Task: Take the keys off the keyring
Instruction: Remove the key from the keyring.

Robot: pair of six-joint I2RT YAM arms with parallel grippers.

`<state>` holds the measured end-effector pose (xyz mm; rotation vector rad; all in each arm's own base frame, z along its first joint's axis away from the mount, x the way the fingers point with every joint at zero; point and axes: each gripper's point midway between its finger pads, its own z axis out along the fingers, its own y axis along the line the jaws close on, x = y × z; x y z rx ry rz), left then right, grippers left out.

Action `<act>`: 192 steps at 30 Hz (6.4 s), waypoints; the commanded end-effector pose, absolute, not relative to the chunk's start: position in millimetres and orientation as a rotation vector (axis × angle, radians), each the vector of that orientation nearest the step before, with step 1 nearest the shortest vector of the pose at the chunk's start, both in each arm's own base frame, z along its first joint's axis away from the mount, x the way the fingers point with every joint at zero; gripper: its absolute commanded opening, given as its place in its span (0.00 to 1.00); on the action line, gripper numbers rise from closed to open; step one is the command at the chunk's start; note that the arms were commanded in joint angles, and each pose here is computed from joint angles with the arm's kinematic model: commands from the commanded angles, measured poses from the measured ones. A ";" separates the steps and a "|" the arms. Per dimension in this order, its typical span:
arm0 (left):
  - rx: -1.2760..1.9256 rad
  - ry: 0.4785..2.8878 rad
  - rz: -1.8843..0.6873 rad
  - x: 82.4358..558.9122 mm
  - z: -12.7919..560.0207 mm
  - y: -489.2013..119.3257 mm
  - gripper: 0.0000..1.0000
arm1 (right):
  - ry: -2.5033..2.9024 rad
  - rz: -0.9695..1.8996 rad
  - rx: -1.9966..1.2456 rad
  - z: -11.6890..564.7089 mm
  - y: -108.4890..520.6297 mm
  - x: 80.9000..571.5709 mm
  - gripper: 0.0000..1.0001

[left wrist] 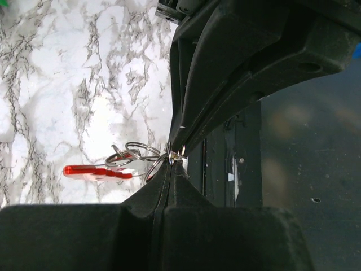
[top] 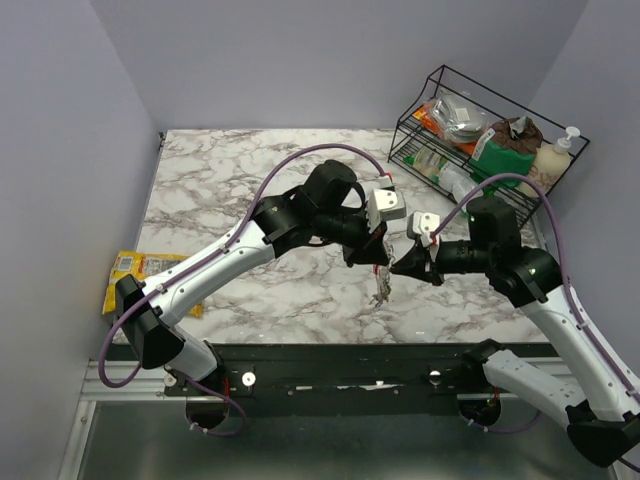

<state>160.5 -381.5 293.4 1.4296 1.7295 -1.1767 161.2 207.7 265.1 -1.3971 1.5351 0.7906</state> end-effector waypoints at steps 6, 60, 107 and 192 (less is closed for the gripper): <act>1.418 1.647 -1.219 158.2 313.1 -384.0 0.00 | 1.522 0.767 -1.404 267.6 205.7 157.4 0.01; 1.415 1.633 -1.191 159.4 316.3 -379.7 0.61 | 1.491 0.656 -1.341 310.9 194.1 161.2 0.01; 1.478 1.559 -1.260 139.1 333.8 -376.6 0.63 | 1.494 0.745 -1.295 323.6 200.9 160.4 0.01; 1.488 1.598 -1.462 133.9 314.0 -381.3 0.59 | 1.512 0.715 -1.232 324.8 199.1 176.0 0.02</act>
